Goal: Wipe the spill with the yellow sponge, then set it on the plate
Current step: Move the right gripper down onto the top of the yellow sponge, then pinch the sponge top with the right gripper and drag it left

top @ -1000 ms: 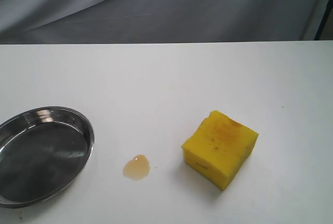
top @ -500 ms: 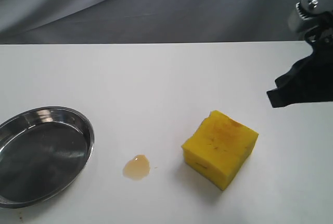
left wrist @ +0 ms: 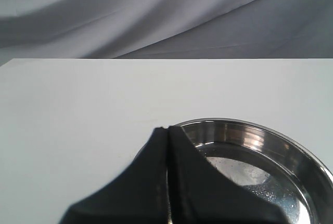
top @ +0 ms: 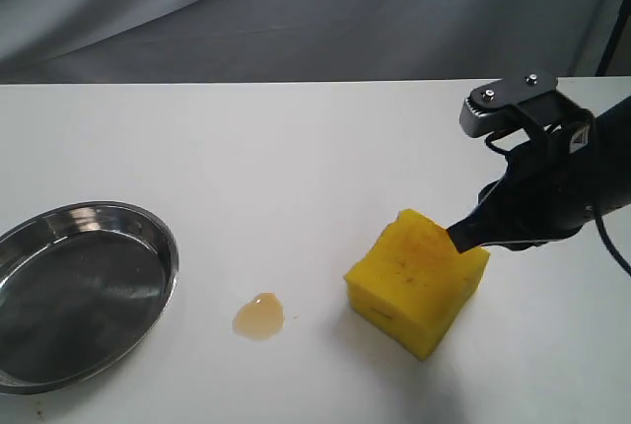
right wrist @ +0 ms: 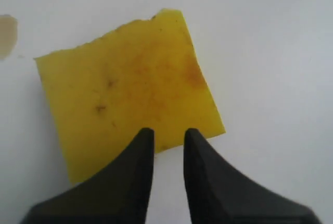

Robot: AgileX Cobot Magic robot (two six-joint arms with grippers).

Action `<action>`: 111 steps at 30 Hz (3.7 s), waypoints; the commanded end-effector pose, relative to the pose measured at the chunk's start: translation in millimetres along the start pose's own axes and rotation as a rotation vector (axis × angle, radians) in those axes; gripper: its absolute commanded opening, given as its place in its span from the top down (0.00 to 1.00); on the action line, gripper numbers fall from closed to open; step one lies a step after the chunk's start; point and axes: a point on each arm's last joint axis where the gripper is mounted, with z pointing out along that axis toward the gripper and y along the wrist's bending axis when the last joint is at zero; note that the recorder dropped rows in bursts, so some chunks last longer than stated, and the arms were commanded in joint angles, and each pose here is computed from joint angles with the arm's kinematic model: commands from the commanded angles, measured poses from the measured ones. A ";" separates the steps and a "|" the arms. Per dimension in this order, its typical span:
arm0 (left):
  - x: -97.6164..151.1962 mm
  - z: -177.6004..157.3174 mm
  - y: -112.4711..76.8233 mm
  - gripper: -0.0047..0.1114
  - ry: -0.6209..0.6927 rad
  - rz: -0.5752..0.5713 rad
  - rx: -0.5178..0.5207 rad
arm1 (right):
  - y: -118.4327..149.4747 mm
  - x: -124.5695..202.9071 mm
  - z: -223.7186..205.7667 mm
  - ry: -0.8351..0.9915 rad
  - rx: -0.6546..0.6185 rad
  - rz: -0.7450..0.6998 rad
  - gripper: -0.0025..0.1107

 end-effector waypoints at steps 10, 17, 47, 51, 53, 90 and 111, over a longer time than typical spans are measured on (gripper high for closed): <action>0.6 0.2 -0.3 0.96 -0.005 -0.007 0.005 | -8.6 -0.6 56.8 0.092 0.007 0.004 0.49; 0.6 0.2 -0.3 0.96 -0.005 -0.007 0.005 | -10.8 4.6 76.3 0.147 0.002 0.011 0.49; 0.6 0.2 -0.3 0.96 -0.005 -0.007 0.005 | -11.2 -13.9 80.7 0.230 -0.045 0.048 0.98; 0.6 0.2 -0.3 0.96 -0.005 -0.007 0.005 | -8.2 -35.0 68.0 0.217 -0.090 0.046 0.98; 0.6 0.2 -0.3 0.96 -0.005 -0.007 0.005 | -6.3 -40.4 65.7 0.195 -0.113 0.036 0.98; 0.6 0.2 -0.3 0.96 -0.005 -0.007 0.005 | 112.3 -82.8 134.5 0.269 -0.193 -0.302 0.98; 0.6 0.2 -0.3 0.96 -0.005 -0.007 0.005 | 86.0 -96.0 164.8 0.270 -0.020 -0.288 0.98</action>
